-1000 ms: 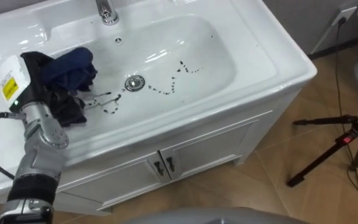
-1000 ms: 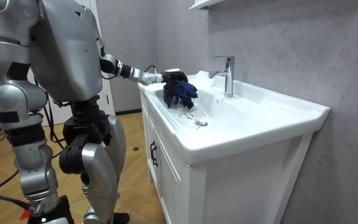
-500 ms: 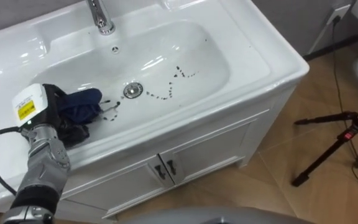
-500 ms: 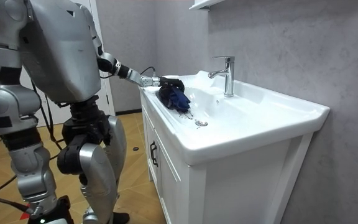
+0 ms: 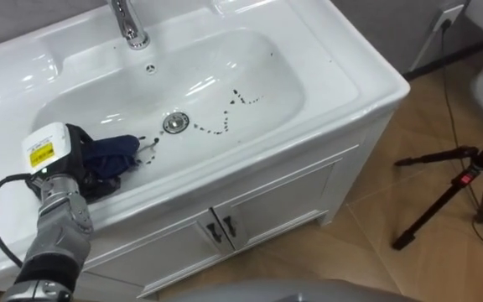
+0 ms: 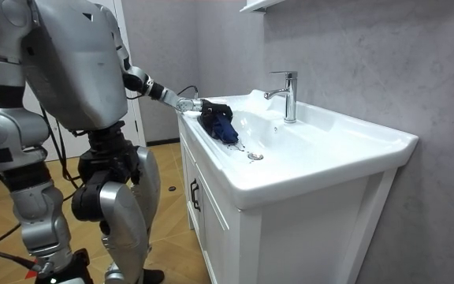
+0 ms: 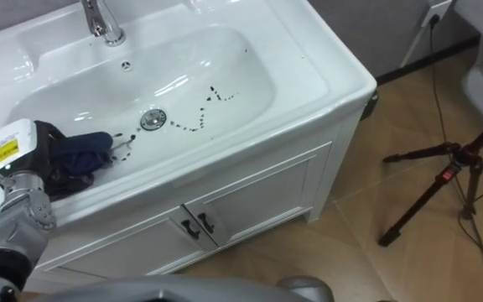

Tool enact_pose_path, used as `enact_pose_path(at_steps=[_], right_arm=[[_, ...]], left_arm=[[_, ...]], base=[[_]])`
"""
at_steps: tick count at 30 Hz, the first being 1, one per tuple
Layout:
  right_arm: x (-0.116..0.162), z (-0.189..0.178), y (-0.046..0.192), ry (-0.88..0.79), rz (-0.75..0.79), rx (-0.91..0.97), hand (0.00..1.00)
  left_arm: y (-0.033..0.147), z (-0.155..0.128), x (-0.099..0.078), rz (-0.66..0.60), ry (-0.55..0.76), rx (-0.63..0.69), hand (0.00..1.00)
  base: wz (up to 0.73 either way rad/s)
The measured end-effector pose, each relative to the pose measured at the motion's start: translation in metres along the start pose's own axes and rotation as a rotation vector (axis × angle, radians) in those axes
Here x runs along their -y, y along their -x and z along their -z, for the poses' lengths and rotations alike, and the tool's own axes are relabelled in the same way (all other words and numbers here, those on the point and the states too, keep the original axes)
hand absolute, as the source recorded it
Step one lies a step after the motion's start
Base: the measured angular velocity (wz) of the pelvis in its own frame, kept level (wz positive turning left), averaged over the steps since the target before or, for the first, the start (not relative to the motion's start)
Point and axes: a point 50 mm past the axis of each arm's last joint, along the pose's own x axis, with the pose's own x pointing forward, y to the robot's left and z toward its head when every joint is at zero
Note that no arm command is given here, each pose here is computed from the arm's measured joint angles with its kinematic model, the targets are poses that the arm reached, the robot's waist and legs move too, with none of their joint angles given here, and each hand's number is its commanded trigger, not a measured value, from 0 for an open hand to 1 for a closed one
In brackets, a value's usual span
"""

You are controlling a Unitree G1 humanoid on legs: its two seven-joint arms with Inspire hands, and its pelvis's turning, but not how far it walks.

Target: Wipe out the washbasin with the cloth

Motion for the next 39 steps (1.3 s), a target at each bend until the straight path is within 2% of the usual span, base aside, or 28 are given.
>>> enact_pose_path(at_steps=[13,19,27,33,39], right_arm=[[0.000,0.000,0.000,-0.020,-0.003,0.000,0.00],[-0.003,0.001,0.000,-0.068,-0.015,-0.002,0.00],[0.011,-0.028,0.001,-0.098,0.011,0.068,0.00],[0.021,-0.029,0.001,-0.104,0.032,0.070,0.00],[0.021,-0.026,0.001,-0.105,0.047,0.056,0.00]], left_arm=[[0.001,-0.003,0.005,0.057,0.006,-0.017,1.00],[0.001,-0.014,0.009,0.077,0.006,0.009,1.00],[-0.031,-0.048,-0.008,0.078,0.046,0.024,1.00],[-0.043,-0.060,-0.021,0.063,0.097,0.014,1.00],[-0.051,-0.068,-0.029,0.033,0.087,0.010,1.00]], base=[[-0.01],[0.02],[-0.12],[-0.31],[-0.21]])
